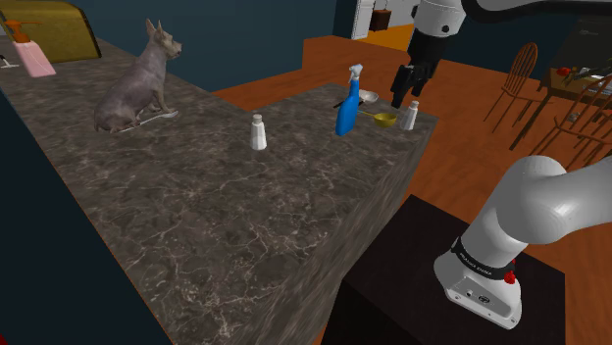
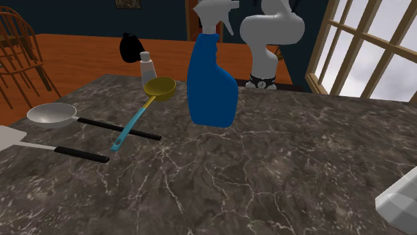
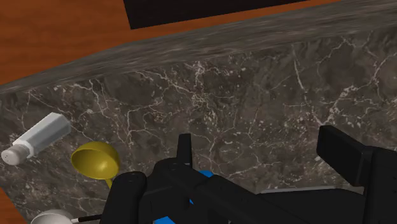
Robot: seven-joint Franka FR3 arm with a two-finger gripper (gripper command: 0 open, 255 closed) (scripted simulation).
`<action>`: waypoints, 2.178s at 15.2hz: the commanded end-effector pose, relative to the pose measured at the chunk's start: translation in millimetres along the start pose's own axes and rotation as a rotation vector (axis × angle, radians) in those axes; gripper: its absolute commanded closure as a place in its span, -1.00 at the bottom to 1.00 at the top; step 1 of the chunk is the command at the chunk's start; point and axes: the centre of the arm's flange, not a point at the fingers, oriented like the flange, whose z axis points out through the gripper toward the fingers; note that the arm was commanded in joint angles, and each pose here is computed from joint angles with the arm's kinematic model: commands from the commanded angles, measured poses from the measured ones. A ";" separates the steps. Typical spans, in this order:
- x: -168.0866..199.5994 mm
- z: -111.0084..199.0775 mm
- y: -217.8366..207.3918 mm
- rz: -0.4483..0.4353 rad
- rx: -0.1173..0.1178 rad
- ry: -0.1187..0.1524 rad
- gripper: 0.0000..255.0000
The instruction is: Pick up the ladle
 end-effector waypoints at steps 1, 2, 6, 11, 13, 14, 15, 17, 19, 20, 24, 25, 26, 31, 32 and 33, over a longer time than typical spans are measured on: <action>0.0 0.0 0.0 0.000 0.000 0.000 -1.00; 8.3 6.0 10.7 -0.004 0.010 -0.006 -1.00; 41.4 31.3 52.7 -0.022 0.049 -0.030 -1.00; 83.0 66.4 102.9 -0.044 0.098 -0.059 -1.00; 99.6 81.4 122.2 -0.053 0.117 -0.071 -1.00; 107.9 89.1 131.7 -0.057 0.127 -0.077 -1.00; 116.2 97.0 141.1 -0.062 0.137 -0.083 -1.00; 132.8 113.2 159.5 -0.070 0.156 -0.095 -1.00; 149.3 129.9 177.4 -0.079 0.176 -0.107 -1.00; 157.6 138.5 186.2 -0.084 0.186 -0.113 -1.00; 190.5 174.1 220.2 -0.101 0.225 -0.137 -1.00; 198.7 183.3 228.4 -0.106 0.235 -0.143 -1.00; 206.8 192.7 236.4 -0.110 0.245 -0.149 -1.00; 231.1 227.3 259.7 -0.123 0.274 -0.167 -1.00; 230.6 232.5 259.1 -0.123 0.274 -0.167 -1.00; 230.0 237.7 258.4 -0.123 0.274 -0.167 -1.00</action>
